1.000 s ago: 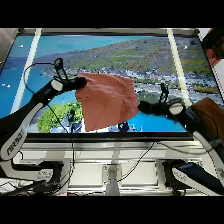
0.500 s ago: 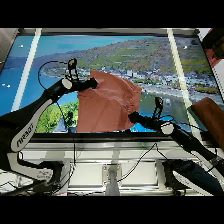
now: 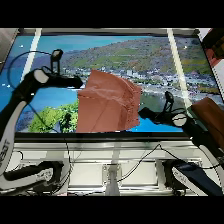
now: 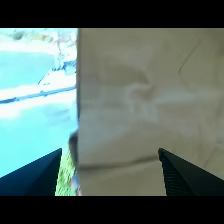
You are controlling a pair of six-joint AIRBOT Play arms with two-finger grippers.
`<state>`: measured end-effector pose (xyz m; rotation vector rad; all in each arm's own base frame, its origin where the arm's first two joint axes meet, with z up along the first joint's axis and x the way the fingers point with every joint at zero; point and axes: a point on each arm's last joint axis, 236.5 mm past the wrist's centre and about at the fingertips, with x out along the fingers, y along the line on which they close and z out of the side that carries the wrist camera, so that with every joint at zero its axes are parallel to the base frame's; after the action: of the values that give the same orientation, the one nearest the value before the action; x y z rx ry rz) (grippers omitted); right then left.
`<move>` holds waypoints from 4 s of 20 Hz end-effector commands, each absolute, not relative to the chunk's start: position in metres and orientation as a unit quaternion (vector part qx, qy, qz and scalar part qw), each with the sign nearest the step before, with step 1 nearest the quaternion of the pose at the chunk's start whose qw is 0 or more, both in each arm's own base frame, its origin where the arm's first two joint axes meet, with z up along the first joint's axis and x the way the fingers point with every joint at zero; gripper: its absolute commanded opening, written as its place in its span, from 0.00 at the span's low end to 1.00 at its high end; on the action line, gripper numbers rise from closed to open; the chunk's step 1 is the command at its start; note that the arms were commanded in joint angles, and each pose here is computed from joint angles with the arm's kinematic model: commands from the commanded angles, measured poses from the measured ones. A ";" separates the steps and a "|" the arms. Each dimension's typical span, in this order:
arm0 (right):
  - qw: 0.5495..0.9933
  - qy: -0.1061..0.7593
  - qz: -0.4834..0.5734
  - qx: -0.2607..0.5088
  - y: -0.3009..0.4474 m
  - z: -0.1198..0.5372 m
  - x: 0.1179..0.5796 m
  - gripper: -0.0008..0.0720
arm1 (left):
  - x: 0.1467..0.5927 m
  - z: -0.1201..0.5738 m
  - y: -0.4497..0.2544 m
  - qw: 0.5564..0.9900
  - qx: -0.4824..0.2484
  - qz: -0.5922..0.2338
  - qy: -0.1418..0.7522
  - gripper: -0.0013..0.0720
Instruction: Fold the clothes and pants, and hang the long-sleeved shirts on hangers.
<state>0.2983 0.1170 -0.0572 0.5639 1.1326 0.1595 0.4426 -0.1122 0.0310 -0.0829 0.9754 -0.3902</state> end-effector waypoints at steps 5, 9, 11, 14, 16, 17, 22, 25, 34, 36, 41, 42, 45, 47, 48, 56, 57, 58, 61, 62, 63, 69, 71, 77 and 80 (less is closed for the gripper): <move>0.761 0.601 0.089 0.228 0.068 -0.055 0.269 0.81 | 0.337 -0.010 -0.098 0.781 -0.150 -0.181 0.578 0.86; 0.721 0.618 0.142 0.281 0.099 -0.065 0.270 0.81 | 0.283 -0.041 -0.098 0.768 -0.162 -0.167 0.597 0.86; 0.687 0.636 0.156 0.314 0.113 -0.079 0.268 0.81 | 0.263 -0.050 -0.099 0.762 -0.164 -0.166 0.604 0.86; 0.647 0.646 0.172 0.367 0.134 -0.095 0.271 0.82 | 0.254 -0.049 -0.099 0.766 -0.164 -0.166 0.600 0.86; 0.630 0.654 0.171 0.382 0.144 -0.105 0.271 0.81 | 0.255 -0.046 -0.097 0.770 -0.162 -0.164 0.595 0.86; 0.629 0.658 0.169 0.379 0.147 -0.111 0.270 0.77 | 0.257 -0.047 -0.095 0.771 -0.167 -0.157 0.594 0.86; 0.648 0.656 0.169 0.349 0.160 -0.123 0.273 0.56 | 0.265 -0.047 -0.076 0.778 -0.193 -0.123 0.586 0.86; 0.648 0.658 0.173 0.344 0.163 -0.123 0.271 0.23 | 0.271 -0.055 -0.072 0.778 -0.194 -0.114 0.586 0.86; 0.649 0.656 0.172 0.344 0.163 -0.124 0.272 0.04 | 0.250 -0.102 -0.101 0.702 -0.212 -0.172 0.658 0.86; 0.649 0.656 0.172 0.344 0.163 -0.124 0.272 0.04 | 0.248 -0.106 -0.106 0.692 -0.221 -0.180 0.663 0.86; 0.652 0.654 0.176 0.340 0.163 -0.123 0.273 0.04 | 0.234 -0.111 -0.116 0.659 -0.232 -0.201 0.687 0.69; 0.655 0.653 0.181 0.335 0.163 -0.123 0.273 0.04 | 0.234 -0.113 -0.117 0.656 -0.237 -0.200 0.688 0.69; 0.664 0.645 0.192 0.327 0.163 -0.117 0.277 0.04 | 0.238 -0.112 -0.127 0.649 -0.264 -0.210 0.682 0.64; 0.672 0.638 0.198 0.321 0.163 -0.112 0.281 0.04 | 0.243 -0.108 -0.135 0.648 -0.281 -0.225 0.672 0.64; 0.674 0.635 0.200 0.320 0.163 -0.110 0.283 0.04 | 0.245 -0.107 -0.138 0.648 -0.288 -0.231 0.666 0.64; 0.663 0.629 0.284 0.291 0.179 -0.075 0.285 0.04 | 0.233 -0.083 -0.151 0.624 -0.267 -0.309 0.666 0.03; 0.662 0.625 0.300 0.286 0.182 -0.066 0.287 0.04 | 0.236 -0.070 -0.153 0.621 -0.265 -0.326 0.662 0.02; 0.665 0.616 0.316 0.280 0.185 -0.052 0.289 0.04 | 0.243 -0.052 -0.155 0.623 -0.257 -0.347 0.652 0.02; 0.702 0.559 0.364 0.248 0.190 0.013 0.300 0.04 | 0.272 0.021 -0.154 0.666 -0.206 -0.401 0.595 0.02; 0.718 0.534 0.382 0.232 0.192 0.040 0.300 0.04 | 0.281 0.047 -0.153 0.689 -0.188 -0.406 0.570 0.02; 0.734 0.506 0.398 0.216 0.193 0.069 0.298 0.04 | 0.289 0.074 -0.152 0.716 -0.170 -0.409 0.540 0.02; 0.806 0.355 0.448 0.154 0.199 0.246 0.234 0.04 | 0.255 0.240 -0.157 0.844 -0.066 -0.408 0.343 0.02; 0.832 0.297 0.444 0.151 0.197 0.291 0.210 0.04 | 0.227 0.282 -0.158 0.880 -0.058 -0.387 0.270 0.02; 0.839 0.305 0.392 0.222 0.188 0.286 0.179 0.04 | 0.181 0.352 -0.142 0.935 -0.125 -0.302 0.138 0.02; 0.821 0.354 0.353 0.278 0.184 0.228 0.204 0.04 | 0.212 0.292 -0.131 0.923 -0.170 -0.267 0.218 0.02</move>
<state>0.1930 0.1888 0.2631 0.4815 0.6909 0.8242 0.2000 -0.1421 0.3186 -0.2565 0.3902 -0.6268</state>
